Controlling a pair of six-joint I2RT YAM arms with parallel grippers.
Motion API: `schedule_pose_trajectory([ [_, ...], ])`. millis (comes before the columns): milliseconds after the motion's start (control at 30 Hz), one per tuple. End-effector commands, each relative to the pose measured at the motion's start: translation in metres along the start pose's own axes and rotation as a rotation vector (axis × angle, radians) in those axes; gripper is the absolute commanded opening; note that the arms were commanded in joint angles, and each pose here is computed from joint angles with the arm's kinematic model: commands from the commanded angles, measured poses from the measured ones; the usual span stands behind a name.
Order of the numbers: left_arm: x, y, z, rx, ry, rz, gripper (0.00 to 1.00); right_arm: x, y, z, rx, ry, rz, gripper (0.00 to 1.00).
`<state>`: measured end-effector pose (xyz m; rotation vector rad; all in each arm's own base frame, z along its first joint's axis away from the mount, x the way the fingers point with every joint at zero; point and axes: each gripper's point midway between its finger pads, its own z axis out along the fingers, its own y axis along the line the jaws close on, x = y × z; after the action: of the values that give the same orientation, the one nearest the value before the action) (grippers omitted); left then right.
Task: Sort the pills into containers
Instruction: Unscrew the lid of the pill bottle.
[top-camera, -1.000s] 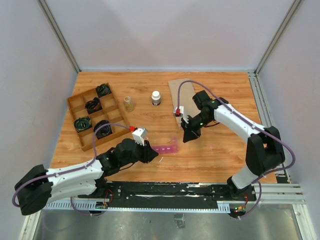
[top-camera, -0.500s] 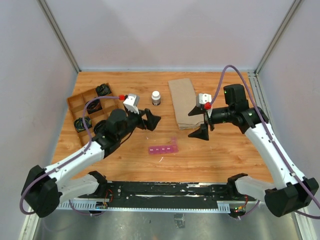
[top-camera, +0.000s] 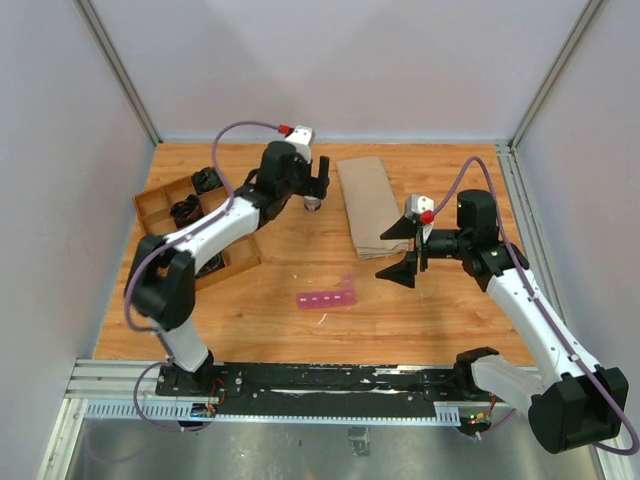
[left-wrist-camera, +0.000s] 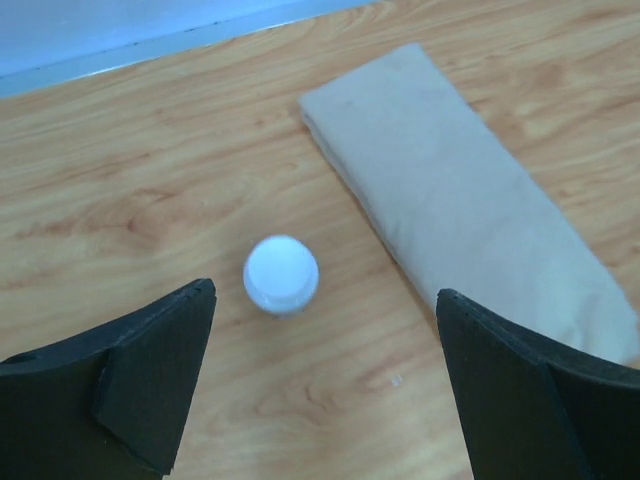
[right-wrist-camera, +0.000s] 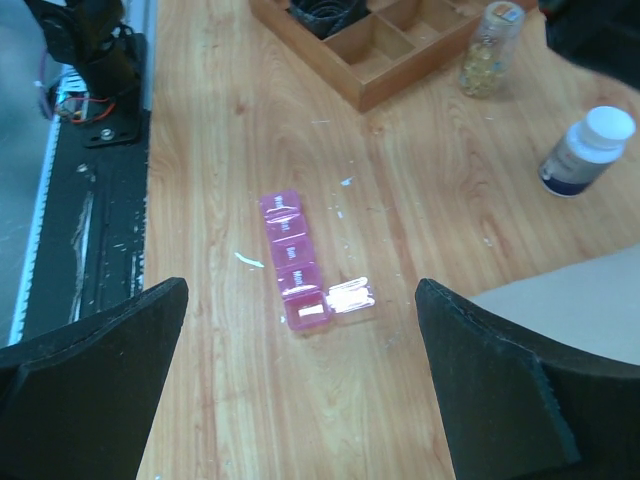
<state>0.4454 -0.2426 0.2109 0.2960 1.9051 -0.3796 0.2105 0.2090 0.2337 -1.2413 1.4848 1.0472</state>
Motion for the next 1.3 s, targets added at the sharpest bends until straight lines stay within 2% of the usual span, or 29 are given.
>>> schedule_pose_trajectory([
  [0, 0.037, 0.026, 0.050, -0.123, 0.226, 0.122, 0.95, -0.010, -0.025, -0.010, 0.130, 0.016, -0.046, 0.99],
  [167, 0.055, 0.033, 0.097, -0.187, 0.357, 0.128, 0.87, -0.005, -0.029, -0.008, 0.135, 0.037, -0.006, 0.99],
  [400, 0.059, 0.036, 0.116, -0.201, 0.406, 0.145, 0.77, -0.001, -0.032, -0.009, 0.150, 0.049, 0.005, 0.99],
  [467, 0.063, 0.035, 0.117, -0.196, 0.420, 0.142, 0.73, 0.000, -0.032, -0.008, 0.149, 0.049, 0.007, 0.99],
  [800, 0.061, 0.035, 0.105, -0.201, 0.424, 0.128, 0.71, 0.003, -0.032, -0.007, 0.145, 0.053, 0.017, 0.99],
  [1167, 0.053, 0.044, 0.094, -0.241, 0.421, 0.120, 0.63, 0.005, -0.032, -0.007, 0.145, 0.057, 0.020, 0.99],
  [1267, 0.054, 0.043, 0.092, -0.239, 0.426, 0.119, 0.58, 0.005, -0.031, -0.007, 0.141, 0.055, 0.021, 0.99],
])
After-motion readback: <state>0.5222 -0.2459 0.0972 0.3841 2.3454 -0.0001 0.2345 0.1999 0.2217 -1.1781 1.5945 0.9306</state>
